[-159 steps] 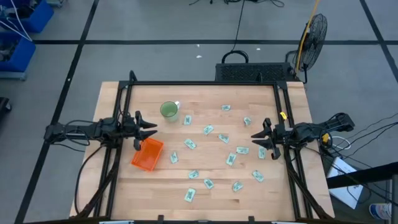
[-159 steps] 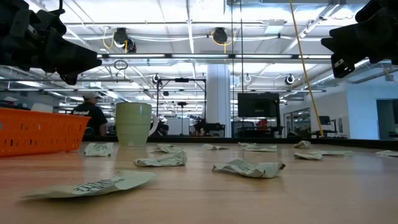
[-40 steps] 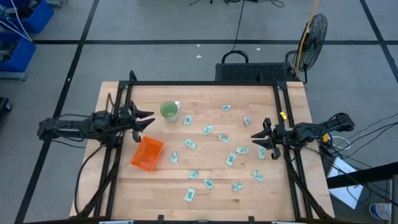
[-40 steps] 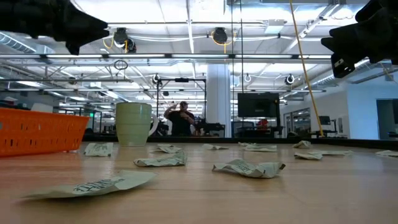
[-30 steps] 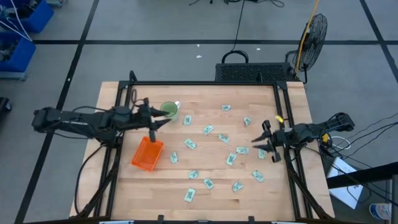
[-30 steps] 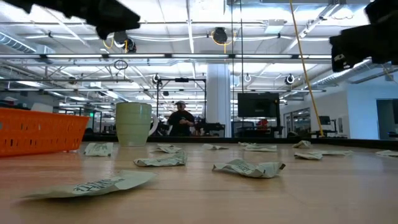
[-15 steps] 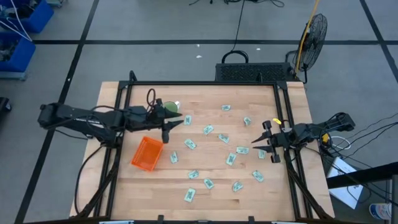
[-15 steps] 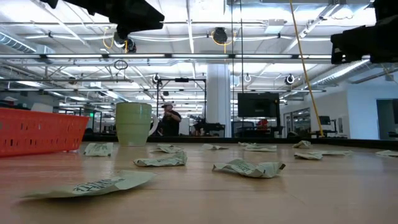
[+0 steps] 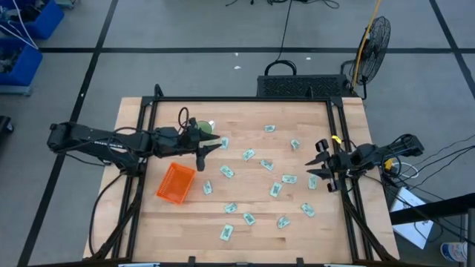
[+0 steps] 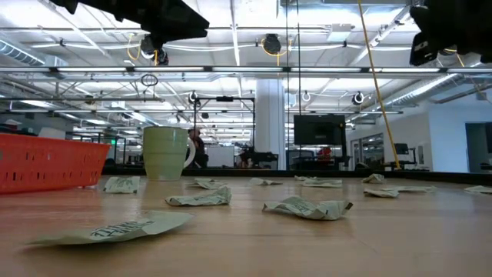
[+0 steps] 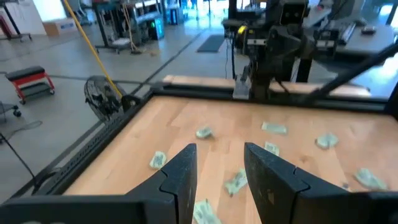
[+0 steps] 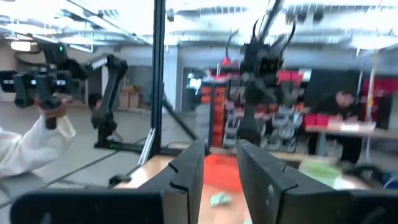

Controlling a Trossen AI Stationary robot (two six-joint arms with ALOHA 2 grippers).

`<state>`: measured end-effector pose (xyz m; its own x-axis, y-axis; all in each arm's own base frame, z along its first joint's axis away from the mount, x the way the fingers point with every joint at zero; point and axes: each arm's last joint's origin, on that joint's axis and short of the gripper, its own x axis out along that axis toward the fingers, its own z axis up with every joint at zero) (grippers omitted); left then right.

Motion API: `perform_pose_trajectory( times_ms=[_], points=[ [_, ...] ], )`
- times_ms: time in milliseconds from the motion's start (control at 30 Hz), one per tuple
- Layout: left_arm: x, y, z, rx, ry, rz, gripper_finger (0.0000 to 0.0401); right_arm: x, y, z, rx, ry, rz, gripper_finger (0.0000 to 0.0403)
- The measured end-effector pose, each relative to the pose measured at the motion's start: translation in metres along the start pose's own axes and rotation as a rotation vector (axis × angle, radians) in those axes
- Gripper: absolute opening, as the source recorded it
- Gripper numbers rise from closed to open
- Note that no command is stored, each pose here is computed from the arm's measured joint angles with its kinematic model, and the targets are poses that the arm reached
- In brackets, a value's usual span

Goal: Pick and place Stevia / Truvia into bins
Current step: Put the stevia packet into the orange bin

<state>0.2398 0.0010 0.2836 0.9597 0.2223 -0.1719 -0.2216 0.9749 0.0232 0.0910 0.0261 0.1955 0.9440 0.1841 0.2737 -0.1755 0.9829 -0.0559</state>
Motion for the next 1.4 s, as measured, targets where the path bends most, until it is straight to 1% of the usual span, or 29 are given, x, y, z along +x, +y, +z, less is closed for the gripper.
perform_pose_trajectory(
  times_ms=[33,100,233,333,433,467,600,733,800,933,1100,1167,1233,1300,1400],
  points=[
    [0.0,0.0,0.002,-0.003,-0.016,0.01,0.0138,0.0,-0.001,0.001,-0.033,-0.009,-0.027,0.0091],
    [0.0,0.001,0.005,0.01,-0.046,0.035,0.0138,0.0,-0.004,0.002,-0.098,-0.012,-0.123,0.0091],
    [-0.001,0.004,0.009,0.06,-0.089,0.128,0.0138,-0.001,-0.01,-0.002,-0.13,0.065,-0.366,0.0091],
    [-0.001,0.008,0.011,0.053,-0.107,0.209,0.0138,-0.001,-0.013,-0.01,-0.162,0.169,-0.498,0.0091],
    [0.0,0.015,0.014,0.038,-0.135,0.258,0.0138,-0.001,-0.015,-0.026,-0.191,0.346,-0.609,0.0091],
    [0.0,0.017,0.016,0.033,-0.146,0.271,0.0138,0.001,-0.016,-0.027,-0.184,0.379,-0.637,0.0091],
    [0.0,0.03,0.022,-0.001,-0.213,0.324,0.0138,0.012,-0.022,-0.019,-0.135,0.448,-0.704,0.0091],
    [0.001,0.04,0.023,-0.027,-0.223,0.365,0.0138,0.026,-0.03,-0.012,-0.138,0.539,-0.779,0.0094],
    [0.001,0.044,0.023,-0.033,-0.227,0.381,0.0138,0.031,-0.036,-0.014,-0.141,0.603,-0.823,0.0099],
    [0.0,0.05,0.025,-0.037,-0.251,0.406,0.0138,0.031,-0.044,-0.032,-0.088,0.701,-0.912,0.0117],
    [0.001,0.054,0.025,-0.006,-0.239,0.427,0.0138,0.014,-0.049,-0.063,0.043,0.748,-1.038,0.015],
    [0.0,0.055,0.025,0.009,-0.236,0.433,0.0138,0.008,-0.049,-0.071,0.115,0.748,-1.051,0.0167],
    [0.001,0.056,0.025,0.015,-0.232,0.435,0.0138,0.001,-0.047,-0.079,0.162,0.762,-1.046,0.0184],
    [0.001,0.055,0.024,0.017,-0.231,0.426,0.0138,-0.005,-0.046,-0.087,0.173,0.778,-1.047,0.0199],
    [0.001,0.055,0.024,0.021,-0.227,0.404,0.0138,-0.008,-0.046,-0.091,0.198,0.731,-1.049,0.0214]
  ],
)
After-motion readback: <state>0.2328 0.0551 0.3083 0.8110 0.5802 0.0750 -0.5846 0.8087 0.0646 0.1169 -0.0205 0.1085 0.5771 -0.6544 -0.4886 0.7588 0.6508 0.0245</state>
